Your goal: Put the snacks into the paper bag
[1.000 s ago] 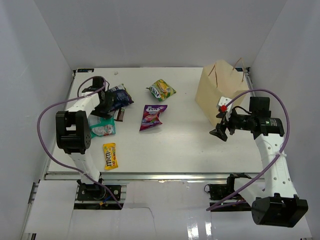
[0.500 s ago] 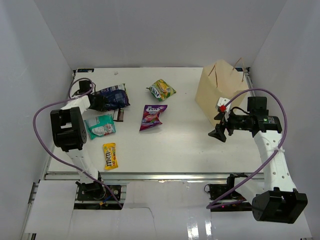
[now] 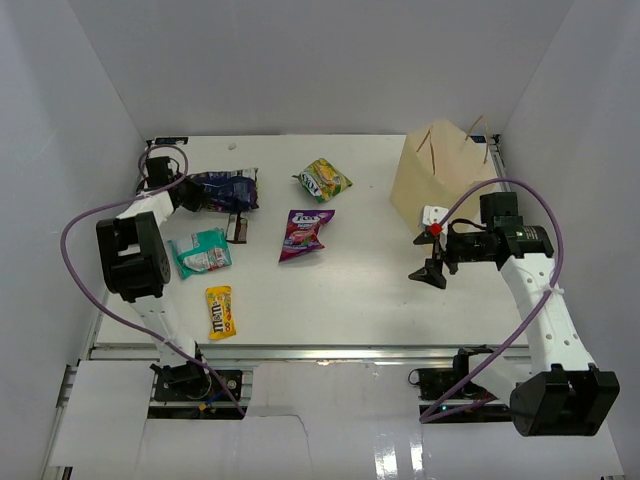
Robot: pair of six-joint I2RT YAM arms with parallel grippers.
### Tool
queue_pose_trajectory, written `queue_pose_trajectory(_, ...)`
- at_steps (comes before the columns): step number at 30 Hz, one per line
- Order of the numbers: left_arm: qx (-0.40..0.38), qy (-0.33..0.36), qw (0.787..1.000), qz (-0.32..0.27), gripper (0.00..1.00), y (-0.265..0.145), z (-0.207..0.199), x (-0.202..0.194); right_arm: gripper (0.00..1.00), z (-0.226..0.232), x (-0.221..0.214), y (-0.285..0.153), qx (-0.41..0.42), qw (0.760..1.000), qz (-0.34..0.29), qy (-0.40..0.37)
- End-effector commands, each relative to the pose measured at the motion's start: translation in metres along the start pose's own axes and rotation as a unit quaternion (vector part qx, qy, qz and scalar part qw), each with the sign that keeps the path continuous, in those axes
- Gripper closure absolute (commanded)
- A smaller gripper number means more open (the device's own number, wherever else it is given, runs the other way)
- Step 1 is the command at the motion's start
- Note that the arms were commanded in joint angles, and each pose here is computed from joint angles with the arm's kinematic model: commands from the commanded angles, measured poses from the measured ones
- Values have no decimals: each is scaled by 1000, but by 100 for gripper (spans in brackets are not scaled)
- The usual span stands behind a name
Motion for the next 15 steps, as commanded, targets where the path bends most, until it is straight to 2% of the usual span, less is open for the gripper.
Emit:
queue_pose_trajectory(1,-147,154,976,-48,100,-63,-73,19,13,-3,19,14,39,997,-30,-64)
queue_pose_trajectory(6,-225,229,947,-29,100,-98,-97,-2,15,-22,41,46,32,997,-12,-64)
queue_pose_trajectory(7,-236,237,942,-25,100,-103,-99,-5,16,-22,46,57,35,999,-11,-27)
queue_pose_trajectory(8,-257,246,934,-13,100,-114,-105,-12,17,-35,54,62,1,999,-17,-37)
queue_pose_trajectory(12,-294,268,917,27,100,-129,-105,-40,19,-54,81,82,-44,998,-47,19)
queue_pose_trajectory(15,-323,303,895,44,100,-145,-112,-59,20,-65,102,99,-57,991,-76,98)
Point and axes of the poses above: each gripper's point midway between its finger pads, its own y axis out along the fingers, its own z axis along the line the jaws close on, x = y × z, the point moved 7 cm from there along -y, back along the fingers, and after that the axes turned 1 degree about y, right-handed, at the moved point
